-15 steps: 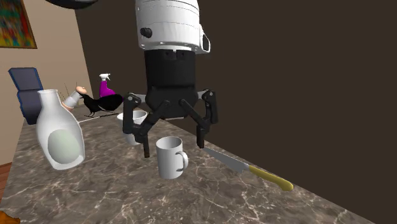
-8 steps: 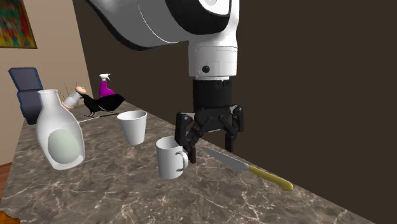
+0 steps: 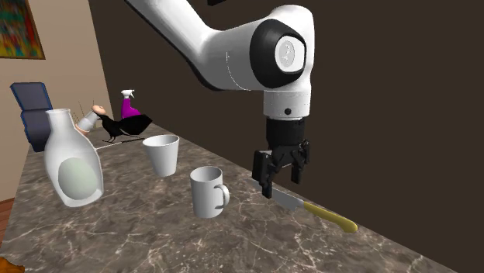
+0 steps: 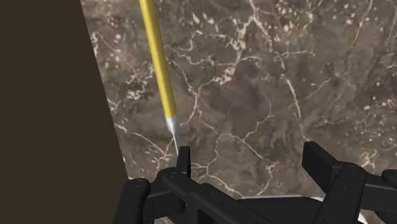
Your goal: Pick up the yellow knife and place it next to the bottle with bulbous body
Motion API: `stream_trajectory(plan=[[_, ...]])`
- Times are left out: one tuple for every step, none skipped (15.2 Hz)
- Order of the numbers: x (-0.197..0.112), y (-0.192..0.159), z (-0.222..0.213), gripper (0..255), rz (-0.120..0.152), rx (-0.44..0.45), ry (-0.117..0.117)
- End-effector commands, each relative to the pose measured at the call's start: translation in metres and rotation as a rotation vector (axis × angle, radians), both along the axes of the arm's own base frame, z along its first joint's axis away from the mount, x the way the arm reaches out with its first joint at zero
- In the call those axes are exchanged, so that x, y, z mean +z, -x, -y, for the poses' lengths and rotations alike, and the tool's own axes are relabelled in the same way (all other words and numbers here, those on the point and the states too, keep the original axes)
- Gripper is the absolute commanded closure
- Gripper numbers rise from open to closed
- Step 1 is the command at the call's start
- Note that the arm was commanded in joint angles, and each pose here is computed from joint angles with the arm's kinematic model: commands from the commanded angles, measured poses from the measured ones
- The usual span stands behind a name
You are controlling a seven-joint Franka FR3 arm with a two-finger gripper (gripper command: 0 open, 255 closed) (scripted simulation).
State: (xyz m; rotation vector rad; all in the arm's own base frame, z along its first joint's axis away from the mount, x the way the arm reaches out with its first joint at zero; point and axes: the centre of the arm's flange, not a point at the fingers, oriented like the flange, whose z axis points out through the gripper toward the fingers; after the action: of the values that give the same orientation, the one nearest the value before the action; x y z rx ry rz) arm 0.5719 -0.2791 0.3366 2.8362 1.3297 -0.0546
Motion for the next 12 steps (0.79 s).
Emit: stream_trajectory(plan=[[-0.014, -0.018, 0.009, 0, 0.004, 0.044, -0.004], [-0.020, -0.029, 0.013, 0, 0.007, 0.065, -0.006], [-0.026, -0.039, 0.016, 0, 0.009, 0.086, -0.007], [-0.032, -0.050, 0.020, 0, 0.011, 0.106, -0.008], [-0.036, -0.057, 0.022, 0, 0.012, 0.119, -0.009], [-0.041, -0.057, 0.022, 0, 0.012, 0.119, -0.009], [-0.046, -0.057, 0.022, 0, 0.012, 0.119, -0.009], [-0.051, -0.056, 0.022, 0, 0.012, 0.119, -0.009], [-0.057, -0.056, 0.022, 0, 0.012, 0.119, -0.009], [-0.062, -0.056, 0.023, 0, 0.012, 0.119, -0.009], [-0.067, -0.056, 0.023, 0, 0.012, 0.119, -0.009], [-0.073, -0.056, 0.023, 0, 0.012, 0.119, -0.009]])
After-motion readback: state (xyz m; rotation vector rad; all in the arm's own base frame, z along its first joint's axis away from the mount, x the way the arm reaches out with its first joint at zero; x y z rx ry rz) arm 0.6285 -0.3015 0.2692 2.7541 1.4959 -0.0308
